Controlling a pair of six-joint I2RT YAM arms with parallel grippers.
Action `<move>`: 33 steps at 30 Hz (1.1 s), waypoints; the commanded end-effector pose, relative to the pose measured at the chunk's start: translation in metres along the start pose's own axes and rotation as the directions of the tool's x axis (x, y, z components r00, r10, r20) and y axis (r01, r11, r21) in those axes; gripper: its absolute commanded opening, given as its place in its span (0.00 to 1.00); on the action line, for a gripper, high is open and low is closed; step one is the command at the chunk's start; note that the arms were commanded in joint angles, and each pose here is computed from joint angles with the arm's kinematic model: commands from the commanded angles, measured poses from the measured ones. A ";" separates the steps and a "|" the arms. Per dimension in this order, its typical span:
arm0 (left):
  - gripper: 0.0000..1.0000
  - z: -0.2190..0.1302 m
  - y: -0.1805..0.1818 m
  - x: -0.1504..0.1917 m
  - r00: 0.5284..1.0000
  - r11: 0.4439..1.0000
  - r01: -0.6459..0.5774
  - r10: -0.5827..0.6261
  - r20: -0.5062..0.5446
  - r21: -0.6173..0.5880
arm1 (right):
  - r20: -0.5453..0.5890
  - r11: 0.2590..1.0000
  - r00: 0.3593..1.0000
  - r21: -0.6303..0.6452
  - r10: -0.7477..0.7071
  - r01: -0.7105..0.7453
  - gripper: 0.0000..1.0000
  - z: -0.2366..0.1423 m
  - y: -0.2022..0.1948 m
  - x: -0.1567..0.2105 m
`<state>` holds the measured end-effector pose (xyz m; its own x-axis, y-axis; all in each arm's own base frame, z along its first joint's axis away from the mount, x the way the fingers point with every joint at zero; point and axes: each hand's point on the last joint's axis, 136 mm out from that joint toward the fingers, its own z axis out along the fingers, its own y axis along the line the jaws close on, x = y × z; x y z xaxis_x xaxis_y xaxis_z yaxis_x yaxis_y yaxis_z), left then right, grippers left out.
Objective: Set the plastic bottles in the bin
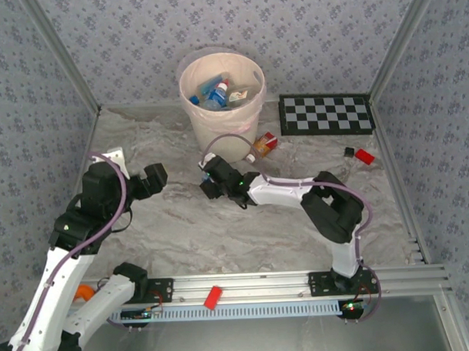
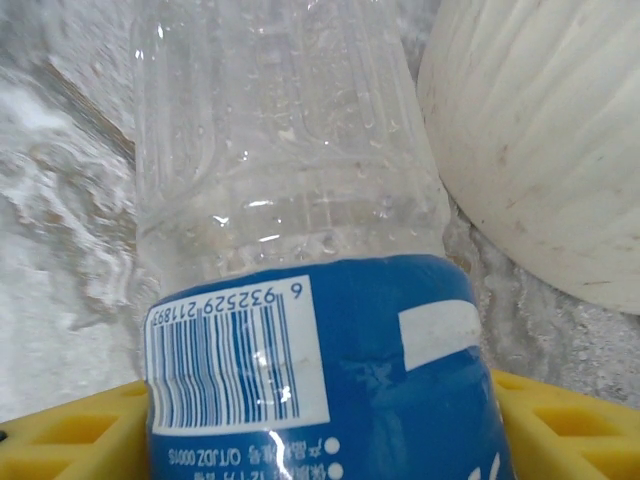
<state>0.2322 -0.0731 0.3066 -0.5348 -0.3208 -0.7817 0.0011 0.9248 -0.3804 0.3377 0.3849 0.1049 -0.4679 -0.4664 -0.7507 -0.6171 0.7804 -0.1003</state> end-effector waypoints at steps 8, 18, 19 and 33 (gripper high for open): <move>1.00 -0.017 0.002 -0.014 0.998 1.000 -0.006 0.006 0.065 0.002 | 0.098 0.999 0.995 0.014 -0.033 0.032 0.69 -0.098 -0.009 -0.021; 1.00 -0.013 -0.022 -0.009 1.000 0.992 -0.023 0.021 0.024 0.122 | 0.258 1.000 0.966 0.024 0.009 -0.015 0.69 -0.191 -0.044 -0.057; 1.00 -0.012 -0.023 -0.008 1.000 0.992 -0.024 0.022 0.015 0.126 | 0.274 0.999 0.962 0.020 0.020 -0.026 0.70 -0.200 -0.048 -0.062; 1.00 -0.012 -0.031 -0.005 1.000 0.986 -0.019 0.023 -0.019 0.164 | 0.392 0.989 0.918 0.101 0.060 -0.108 0.69 -0.249 -0.117 -0.153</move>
<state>0.2246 -0.0953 0.3092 -0.5811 -0.2926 -0.7594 0.1126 0.8952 -0.4311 0.3121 0.2625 0.3859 -0.2191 -0.1958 -0.9558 -0.4963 0.8658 -0.0635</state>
